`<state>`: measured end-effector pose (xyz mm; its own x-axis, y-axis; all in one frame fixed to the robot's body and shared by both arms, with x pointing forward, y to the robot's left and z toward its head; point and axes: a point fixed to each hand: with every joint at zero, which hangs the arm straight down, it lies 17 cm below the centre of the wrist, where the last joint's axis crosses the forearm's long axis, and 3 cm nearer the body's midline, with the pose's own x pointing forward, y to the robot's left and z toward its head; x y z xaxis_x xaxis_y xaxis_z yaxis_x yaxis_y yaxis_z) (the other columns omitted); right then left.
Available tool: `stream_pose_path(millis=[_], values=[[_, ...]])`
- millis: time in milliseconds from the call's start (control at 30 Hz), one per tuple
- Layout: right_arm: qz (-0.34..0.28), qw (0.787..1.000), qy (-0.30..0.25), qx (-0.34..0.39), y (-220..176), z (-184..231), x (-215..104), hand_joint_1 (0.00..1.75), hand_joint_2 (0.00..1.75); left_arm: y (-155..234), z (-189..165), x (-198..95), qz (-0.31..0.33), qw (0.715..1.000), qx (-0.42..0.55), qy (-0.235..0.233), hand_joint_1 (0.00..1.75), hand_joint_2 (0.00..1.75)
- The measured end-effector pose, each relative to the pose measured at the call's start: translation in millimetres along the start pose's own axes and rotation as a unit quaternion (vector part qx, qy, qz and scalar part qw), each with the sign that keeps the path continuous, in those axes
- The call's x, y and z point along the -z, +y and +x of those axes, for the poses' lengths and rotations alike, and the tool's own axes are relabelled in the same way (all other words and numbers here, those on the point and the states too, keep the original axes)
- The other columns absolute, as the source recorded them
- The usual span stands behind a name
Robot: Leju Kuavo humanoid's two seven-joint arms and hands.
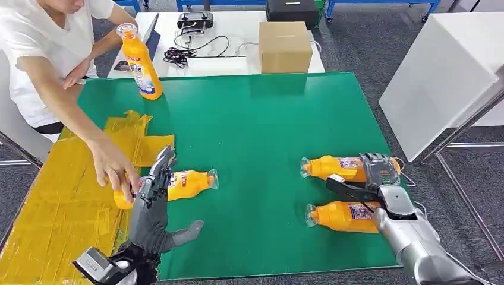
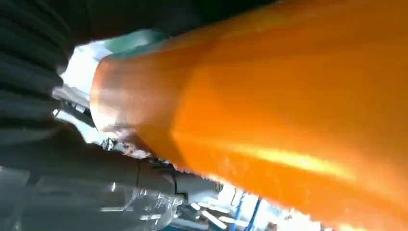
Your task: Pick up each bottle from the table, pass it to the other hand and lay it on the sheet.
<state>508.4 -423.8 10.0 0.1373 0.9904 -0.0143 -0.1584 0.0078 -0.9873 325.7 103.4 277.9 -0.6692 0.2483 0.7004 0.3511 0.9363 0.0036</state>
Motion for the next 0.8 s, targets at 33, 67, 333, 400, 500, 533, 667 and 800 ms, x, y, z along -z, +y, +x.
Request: stream_pose_path(millis=[33,67,333,400,500,533,667,800], values=[[-0.016,1.0,0.002,0.012,-2.5,1.3,-2.8,1.75,1.75,-0.3,-0.7,-0.6,0.001,1.0,0.0,0.002,0.0,1.75],[-0.043,0.999,0.005,0.029,-10.7,4.3,-5.3,1.75,1.75,-1.1,-2.2,-1.7,0.001,1.0,0.0,0.007,0.0,1.75],[-0.239,0.953,-0.002,0.188,-100.1,24.1,-39.3,1.75,1.75,-1.9,-20.3,-11.1,0.007,0.998,0.016,0.055,0.0,1.75],[-0.28,0.933,-0.005,0.226,-121.9,24.4,-53.0,1.75,1.75,-2.2,-23.5,-12.1,0.008,0.998,0.016,0.063,0.0,1.75],[-0.326,0.906,-0.006,0.269,-147.9,24.6,-71.5,1.75,1.75,-3.7,-28.8,-14.4,0.007,0.997,0.013,0.075,0.0,1.75],[-0.34,0.897,-0.007,0.283,-154.9,24.2,-78.3,1.75,1.75,-3.9,-30.6,-15.4,0.008,0.997,0.011,0.079,0.0,1.75],[-0.372,0.868,-0.013,0.329,-175.0,26.9,-95.9,1.75,1.75,-4.9,-36.1,-18.2,0.006,0.996,0.007,0.09,0.0,1.75],[-0.385,0.858,-0.013,0.339,-184.3,27.1,-104.2,1.75,1.75,-5.3,-38.2,-19.6,0.006,0.996,0.007,0.093,0.0,1.75]])
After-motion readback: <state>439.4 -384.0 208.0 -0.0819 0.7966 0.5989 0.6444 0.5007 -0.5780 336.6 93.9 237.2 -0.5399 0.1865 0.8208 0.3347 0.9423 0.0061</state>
